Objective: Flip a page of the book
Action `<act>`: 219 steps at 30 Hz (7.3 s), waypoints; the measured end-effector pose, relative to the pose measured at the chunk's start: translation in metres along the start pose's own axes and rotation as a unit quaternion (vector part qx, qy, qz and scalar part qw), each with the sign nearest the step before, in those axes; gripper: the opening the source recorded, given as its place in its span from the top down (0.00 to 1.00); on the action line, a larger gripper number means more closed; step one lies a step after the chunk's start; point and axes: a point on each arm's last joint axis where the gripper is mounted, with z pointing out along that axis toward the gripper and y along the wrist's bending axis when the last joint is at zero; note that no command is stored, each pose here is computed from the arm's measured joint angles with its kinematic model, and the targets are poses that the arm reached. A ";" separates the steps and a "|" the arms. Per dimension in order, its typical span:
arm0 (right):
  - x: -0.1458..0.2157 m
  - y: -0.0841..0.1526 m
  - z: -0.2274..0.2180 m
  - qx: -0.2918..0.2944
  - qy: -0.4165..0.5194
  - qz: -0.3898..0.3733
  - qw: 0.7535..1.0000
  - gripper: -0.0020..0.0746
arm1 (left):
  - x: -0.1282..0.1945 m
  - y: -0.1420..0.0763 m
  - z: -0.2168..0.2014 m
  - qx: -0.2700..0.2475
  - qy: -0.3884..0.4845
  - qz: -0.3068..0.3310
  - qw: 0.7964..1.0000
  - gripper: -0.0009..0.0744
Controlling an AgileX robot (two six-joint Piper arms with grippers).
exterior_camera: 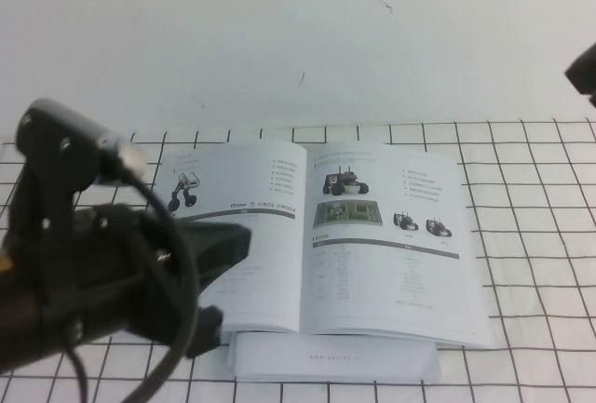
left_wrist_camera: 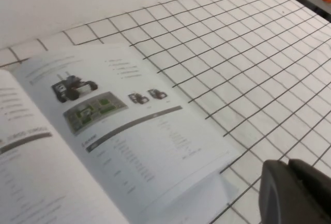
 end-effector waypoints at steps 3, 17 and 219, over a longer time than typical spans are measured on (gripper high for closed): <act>0.026 0.011 -0.016 0.005 0.005 -0.003 1.000 0.97 | 0.016 0.001 -0.020 -0.032 0.005 0.008 0.999 0.99; 0.189 0.078 -0.023 0.063 -0.071 0.028 0.995 0.97 | 0.091 -0.005 -0.091 -0.063 -0.122 0.043 0.990 0.99; 0.320 0.107 0.062 0.261 -0.210 0.252 0.908 0.98 | 0.194 0.054 -0.081 -0.312 -0.133 -0.037 0.940 0.99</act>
